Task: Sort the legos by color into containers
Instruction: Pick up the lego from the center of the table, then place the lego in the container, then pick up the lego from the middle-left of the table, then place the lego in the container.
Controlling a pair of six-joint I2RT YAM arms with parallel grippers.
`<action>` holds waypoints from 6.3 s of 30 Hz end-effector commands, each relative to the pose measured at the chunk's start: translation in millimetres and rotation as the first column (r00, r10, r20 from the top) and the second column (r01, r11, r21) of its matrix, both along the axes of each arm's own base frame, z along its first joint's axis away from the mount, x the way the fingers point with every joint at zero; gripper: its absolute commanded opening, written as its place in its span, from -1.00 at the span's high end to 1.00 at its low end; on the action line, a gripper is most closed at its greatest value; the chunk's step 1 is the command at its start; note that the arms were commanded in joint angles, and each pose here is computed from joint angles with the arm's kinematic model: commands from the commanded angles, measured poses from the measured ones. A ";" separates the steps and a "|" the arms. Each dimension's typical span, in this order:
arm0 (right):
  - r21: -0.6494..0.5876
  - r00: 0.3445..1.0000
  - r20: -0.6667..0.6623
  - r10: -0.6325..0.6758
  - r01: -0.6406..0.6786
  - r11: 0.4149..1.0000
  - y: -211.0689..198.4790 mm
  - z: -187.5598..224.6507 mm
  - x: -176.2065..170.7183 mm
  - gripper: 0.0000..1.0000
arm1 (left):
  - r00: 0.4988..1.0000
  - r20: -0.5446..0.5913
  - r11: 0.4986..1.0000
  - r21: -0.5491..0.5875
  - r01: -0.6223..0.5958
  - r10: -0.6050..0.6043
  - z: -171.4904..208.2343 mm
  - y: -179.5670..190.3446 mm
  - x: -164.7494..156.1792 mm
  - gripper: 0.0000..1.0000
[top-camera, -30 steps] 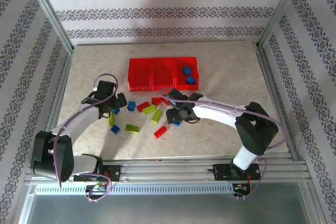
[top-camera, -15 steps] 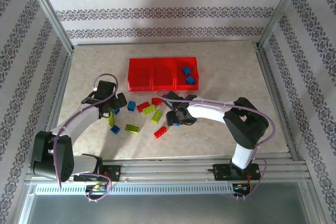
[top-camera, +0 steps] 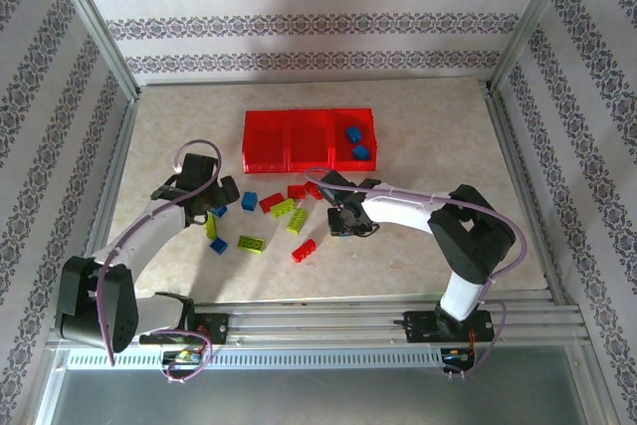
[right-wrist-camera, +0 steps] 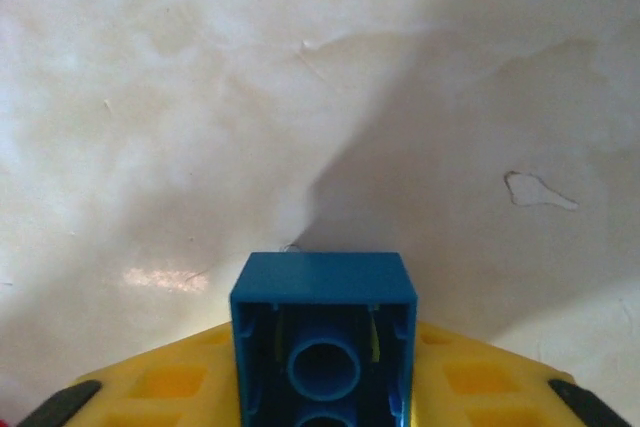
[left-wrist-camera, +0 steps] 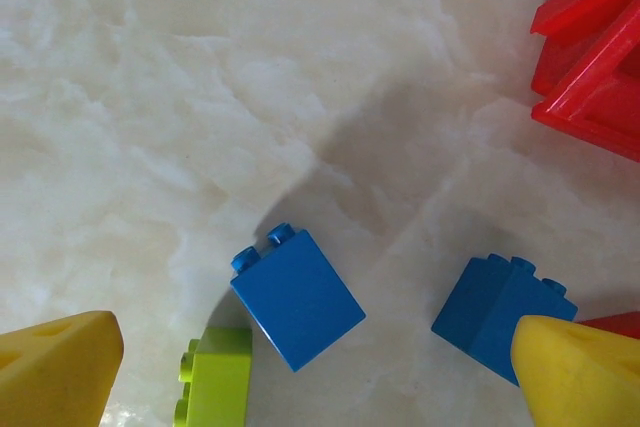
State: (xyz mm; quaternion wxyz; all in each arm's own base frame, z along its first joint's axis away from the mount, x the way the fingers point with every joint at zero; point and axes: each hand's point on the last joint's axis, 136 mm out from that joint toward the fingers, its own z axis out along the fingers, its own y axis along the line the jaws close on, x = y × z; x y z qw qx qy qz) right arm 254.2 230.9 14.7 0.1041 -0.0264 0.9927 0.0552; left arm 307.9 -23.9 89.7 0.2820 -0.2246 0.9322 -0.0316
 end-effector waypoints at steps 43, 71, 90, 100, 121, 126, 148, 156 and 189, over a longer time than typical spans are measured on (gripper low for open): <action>-0.020 0.920 0.392 -0.004 0.013 1.000 -40.9 84.8 235.3 0.15 | 0.992 -0.126 0.996 -0.086 -0.038 0.027 -32.6 -10.1 -73.2 -0.54; 0.044 0.885 0.464 -0.048 0.031 0.999 -54.7 125.6 186.4 -0.38 | 0.990 -0.139 0.998 -0.043 -0.039 0.033 -44.7 -6.1 -64.8 -0.24; 0.055 0.856 0.500 -0.128 0.115 0.992 -90.0 125.6 121.8 -0.97 | 0.988 -0.147 0.998 0.022 -0.055 0.057 -56.9 1.3 -48.9 0.10; 0.056 0.837 0.530 -0.136 0.126 0.990 -96.4 124.0 97.7 -0.97 | 0.990 -0.127 0.998 0.025 -0.060 0.062 -47.2 2.8 -47.9 0.55; 0.068 0.843 0.510 -0.174 0.162 0.984 -91.8 110.9 84.0 -0.97 | 0.992 0.109 0.996 -0.056 0.073 -0.066 37.2 -52.8 4.7 0.64; 0.078 0.841 0.510 -0.180 0.163 0.984 -90.1 112.1 81.7 -0.97 | 0.982 0.155 0.992 -0.053 0.115 -0.106 49.5 -73.6 31.7 0.64; 0.082 0.853 0.492 -0.175 0.155 0.984 -82.6 107.2 70.0 -0.97 | 0.971 0.075 0.971 0.100 0.219 -0.227 38.0 -122.0 157.0 0.55; 0.077 0.863 0.472 -0.181 0.164 0.983 -82.0 100.8 66.1 -0.97 | 0.975 0.014 0.967 0.126 0.220 -0.224 15.5 -125.0 170.8 0.52; 0.035 0.926 0.351 0.136 -0.158 0.987 10.9 57.0 68.0 -0.60 | 0.971 0.147 0.982 0.039 0.185 -0.188 60.6 -117.0 136.4 -0.14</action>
